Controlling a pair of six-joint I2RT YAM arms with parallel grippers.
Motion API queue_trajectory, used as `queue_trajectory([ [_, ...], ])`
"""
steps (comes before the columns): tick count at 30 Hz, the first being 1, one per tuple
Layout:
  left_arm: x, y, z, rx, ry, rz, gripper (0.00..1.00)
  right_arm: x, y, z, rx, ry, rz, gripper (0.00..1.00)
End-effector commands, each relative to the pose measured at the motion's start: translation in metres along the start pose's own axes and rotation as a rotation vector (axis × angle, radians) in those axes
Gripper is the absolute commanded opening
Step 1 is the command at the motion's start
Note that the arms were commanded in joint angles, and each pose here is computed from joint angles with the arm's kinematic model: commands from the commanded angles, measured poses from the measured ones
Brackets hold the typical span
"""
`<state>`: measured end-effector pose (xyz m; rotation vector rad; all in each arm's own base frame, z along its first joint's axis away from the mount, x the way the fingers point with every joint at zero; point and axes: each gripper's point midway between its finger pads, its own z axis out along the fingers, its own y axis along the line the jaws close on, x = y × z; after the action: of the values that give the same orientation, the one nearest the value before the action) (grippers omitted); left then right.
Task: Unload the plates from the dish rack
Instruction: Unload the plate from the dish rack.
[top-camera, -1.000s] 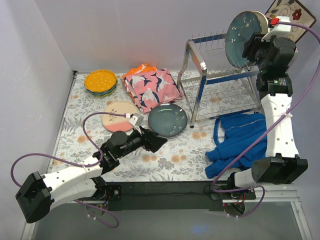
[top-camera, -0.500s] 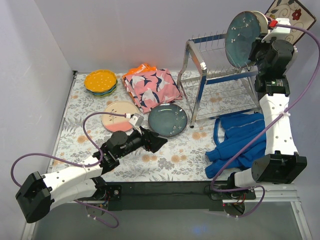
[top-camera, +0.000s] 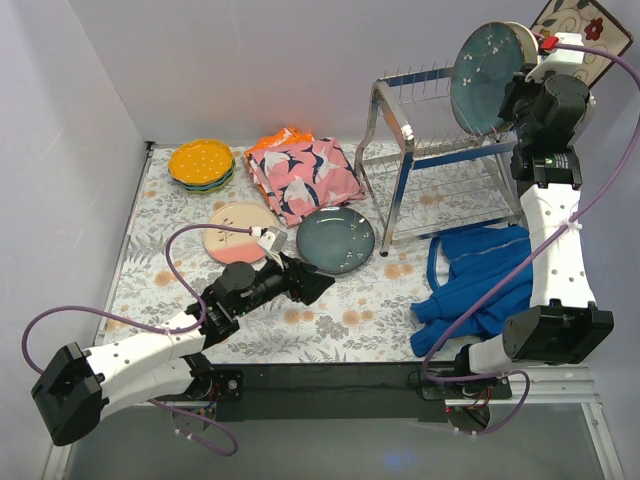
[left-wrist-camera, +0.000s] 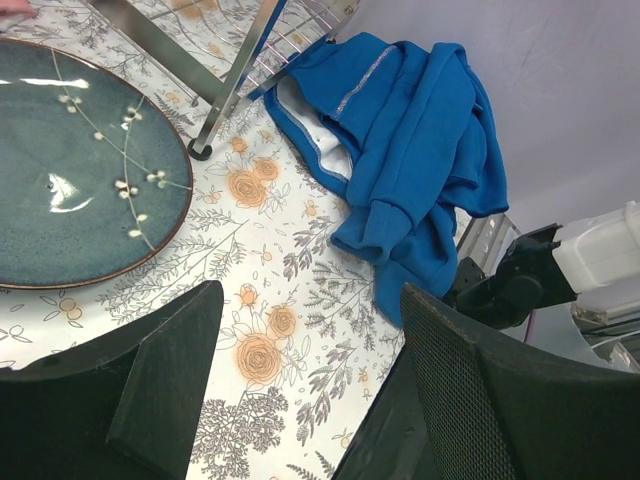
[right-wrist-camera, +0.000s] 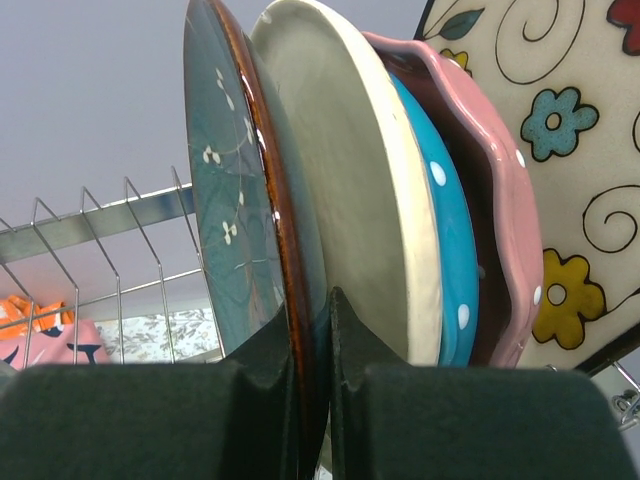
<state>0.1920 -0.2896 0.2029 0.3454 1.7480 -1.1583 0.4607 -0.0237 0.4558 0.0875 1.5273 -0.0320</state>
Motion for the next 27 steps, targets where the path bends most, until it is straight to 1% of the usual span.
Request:
queue_trajectory([
  [1, -0.012, 0.000, 0.005, -0.016, -0.035, 0.025, 0.69, -0.082, 0.019, -0.012, -0.080, -0.214, 0.139, 0.01],
  [10, -0.007, 0.007, 0.010, -0.043, -0.018, 0.032, 0.69, -0.094, 0.010, -0.014, -0.021, -0.244, 0.229, 0.01],
  [14, -0.002, 0.006, 0.013, -0.031, 0.007, 0.026, 0.69, -0.106, 0.014, -0.018, -0.043, -0.267, 0.268, 0.01],
  [18, -0.003, 0.006, 0.013, -0.034, 0.002, 0.028, 0.69, -0.116, 0.018, -0.019, -0.067, -0.285, 0.309, 0.01],
  [20, -0.004, 0.005, 0.013, -0.031, -0.002, 0.028, 0.69, -0.117, 0.021, -0.016, -0.081, -0.283, 0.316, 0.01],
  [22, -0.003, 0.006, 0.012, -0.033, 0.001, 0.028, 0.69, -0.129, 0.022, -0.017, -0.091, -0.321, 0.316, 0.01],
  [25, -0.003, 0.006, 0.012, -0.034, 0.000, 0.028, 0.69, -0.127, 0.018, -0.017, -0.071, -0.330, 0.306, 0.01],
  [27, -0.003, 0.006, 0.012, -0.032, -0.001, 0.028, 0.69, -0.134, 0.016, -0.023, -0.068, -0.362, 0.298, 0.01],
])
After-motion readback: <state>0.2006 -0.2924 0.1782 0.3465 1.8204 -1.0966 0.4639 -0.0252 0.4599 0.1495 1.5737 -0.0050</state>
